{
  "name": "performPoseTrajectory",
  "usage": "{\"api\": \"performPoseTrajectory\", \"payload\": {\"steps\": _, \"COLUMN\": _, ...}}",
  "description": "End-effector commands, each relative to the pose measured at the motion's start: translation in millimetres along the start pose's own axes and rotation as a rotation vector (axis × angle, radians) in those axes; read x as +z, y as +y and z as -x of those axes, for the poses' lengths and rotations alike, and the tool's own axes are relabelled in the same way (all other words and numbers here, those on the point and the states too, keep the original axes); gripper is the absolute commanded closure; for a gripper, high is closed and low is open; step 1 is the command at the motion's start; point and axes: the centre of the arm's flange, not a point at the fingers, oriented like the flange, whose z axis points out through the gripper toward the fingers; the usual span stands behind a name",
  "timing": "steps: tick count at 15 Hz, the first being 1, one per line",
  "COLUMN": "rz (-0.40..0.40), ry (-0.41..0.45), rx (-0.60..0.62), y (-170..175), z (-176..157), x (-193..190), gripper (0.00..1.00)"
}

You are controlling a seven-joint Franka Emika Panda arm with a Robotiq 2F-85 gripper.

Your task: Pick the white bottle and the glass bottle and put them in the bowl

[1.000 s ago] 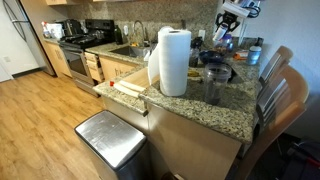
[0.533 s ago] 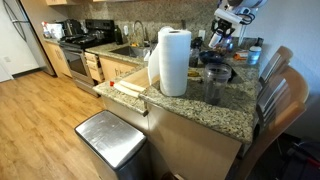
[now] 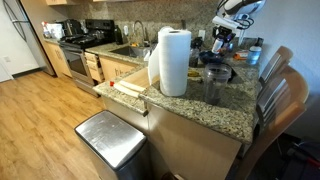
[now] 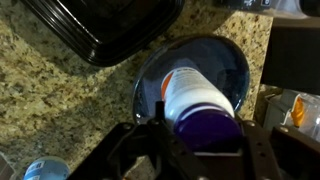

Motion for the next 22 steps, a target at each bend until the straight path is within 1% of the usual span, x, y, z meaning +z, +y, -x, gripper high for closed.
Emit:
{"api": "performPoseTrajectory", "payload": {"steps": 1, "rz": 0.048, "ry": 0.05, "rx": 0.036, "y": -15.4, "z": -11.8, "x": 1.2, "gripper": 0.7}}
{"api": "performPoseTrajectory", "payload": {"steps": 8, "rz": 0.145, "ry": -0.008, "rx": 0.074, "y": -10.8, "z": -6.1, "x": 40.2, "gripper": 0.7}}
{"api": "performPoseTrajectory", "payload": {"steps": 11, "rz": 0.17, "ry": -0.019, "rx": 0.087, "y": -13.9, "z": -7.9, "x": 42.9, "gripper": 0.7}}
{"api": "performPoseTrajectory", "payload": {"steps": 15, "rz": 0.167, "ry": -0.039, "rx": 0.102, "y": -14.2, "z": -10.1, "x": 42.5, "gripper": 0.7}}
{"api": "performPoseTrajectory", "payload": {"steps": 17, "rz": 0.164, "ry": -0.078, "rx": 0.106, "y": -14.7, "z": -9.5, "x": 41.1, "gripper": 0.7}}
{"api": "performPoseTrajectory", "payload": {"steps": 18, "rz": 0.162, "ry": -0.096, "rx": 0.107, "y": -14.8, "z": -7.9, "x": 39.9, "gripper": 0.2}}
{"api": "performPoseTrajectory", "payload": {"steps": 19, "rz": 0.159, "ry": -0.108, "rx": 0.109, "y": -14.9, "z": -7.4, "x": 39.4, "gripper": 0.19}}
{"api": "performPoseTrajectory", "payload": {"steps": 21, "rz": 0.161, "ry": -0.12, "rx": 0.119, "y": -15.2, "z": -6.7, "x": 37.6, "gripper": 0.06}}
{"api": "performPoseTrajectory", "payload": {"steps": 22, "rz": 0.16, "ry": -0.114, "rx": 0.121, "y": -15.5, "z": -7.2, "x": 36.9, "gripper": 0.01}}
